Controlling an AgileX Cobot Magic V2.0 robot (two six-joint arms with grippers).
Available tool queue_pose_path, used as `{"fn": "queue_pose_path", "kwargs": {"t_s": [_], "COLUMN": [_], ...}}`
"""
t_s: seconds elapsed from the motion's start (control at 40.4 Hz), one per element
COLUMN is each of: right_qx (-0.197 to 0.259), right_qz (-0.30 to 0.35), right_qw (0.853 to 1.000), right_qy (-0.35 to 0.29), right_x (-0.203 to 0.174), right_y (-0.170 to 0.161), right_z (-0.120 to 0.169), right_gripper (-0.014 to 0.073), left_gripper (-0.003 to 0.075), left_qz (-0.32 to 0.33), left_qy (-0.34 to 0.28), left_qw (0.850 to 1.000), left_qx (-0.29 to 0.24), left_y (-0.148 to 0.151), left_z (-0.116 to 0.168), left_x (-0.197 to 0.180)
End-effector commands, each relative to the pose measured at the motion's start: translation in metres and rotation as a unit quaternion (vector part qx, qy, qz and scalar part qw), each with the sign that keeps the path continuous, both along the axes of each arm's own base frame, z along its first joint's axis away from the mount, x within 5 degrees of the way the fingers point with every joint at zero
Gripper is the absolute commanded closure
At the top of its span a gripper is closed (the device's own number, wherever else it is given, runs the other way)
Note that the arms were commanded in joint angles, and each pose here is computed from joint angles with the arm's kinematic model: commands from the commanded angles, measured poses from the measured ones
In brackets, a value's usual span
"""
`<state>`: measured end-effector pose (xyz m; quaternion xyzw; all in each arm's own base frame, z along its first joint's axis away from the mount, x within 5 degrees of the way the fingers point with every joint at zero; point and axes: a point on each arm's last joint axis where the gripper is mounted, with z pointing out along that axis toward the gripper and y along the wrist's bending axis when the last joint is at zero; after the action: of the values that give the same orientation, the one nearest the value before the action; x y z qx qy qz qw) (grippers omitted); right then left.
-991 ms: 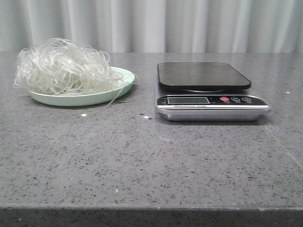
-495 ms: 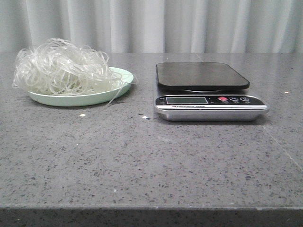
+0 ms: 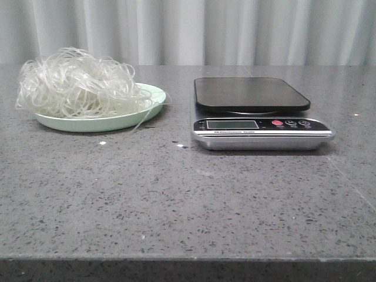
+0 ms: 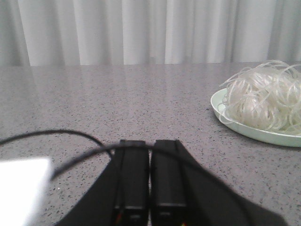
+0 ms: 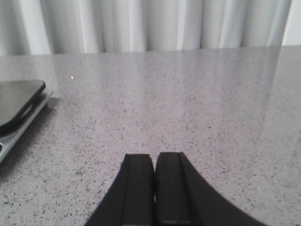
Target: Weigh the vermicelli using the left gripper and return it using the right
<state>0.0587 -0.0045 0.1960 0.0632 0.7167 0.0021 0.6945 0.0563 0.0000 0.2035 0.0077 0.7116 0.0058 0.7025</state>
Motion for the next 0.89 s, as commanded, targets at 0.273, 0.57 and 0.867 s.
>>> {"fn": "queue_pose_path", "kwargs": {"t_s": [0.273,0.57,0.867], "right_qx": [-0.02,-0.019,-0.019], "right_qz": [-0.012,-0.012,-0.012], "right_qw": [0.999,0.999,0.999], "right_qy": [-0.046,-0.045,-0.045], "right_x": [-0.004,-0.004,-0.004], "right_y": [-0.0013,-0.0013,-0.0013], "right_z": [0.0087,0.0085,0.0085], "right_gripper": [0.0443,0.0443,0.0443], "left_gripper": [0.0584,0.0584,0.0584], "left_qz": [-0.001,-0.001,-0.001], "left_qy": [-0.045,-0.045,-0.045], "left_qw": [0.999,0.999,0.999], "left_qx": [-0.005,-0.005,-0.005], "left_y": [-0.0003,-0.0003,-0.0003], "left_z": [0.0055,0.0055,0.0055], "left_x": [-0.0016,-0.0016,-0.0016]}}
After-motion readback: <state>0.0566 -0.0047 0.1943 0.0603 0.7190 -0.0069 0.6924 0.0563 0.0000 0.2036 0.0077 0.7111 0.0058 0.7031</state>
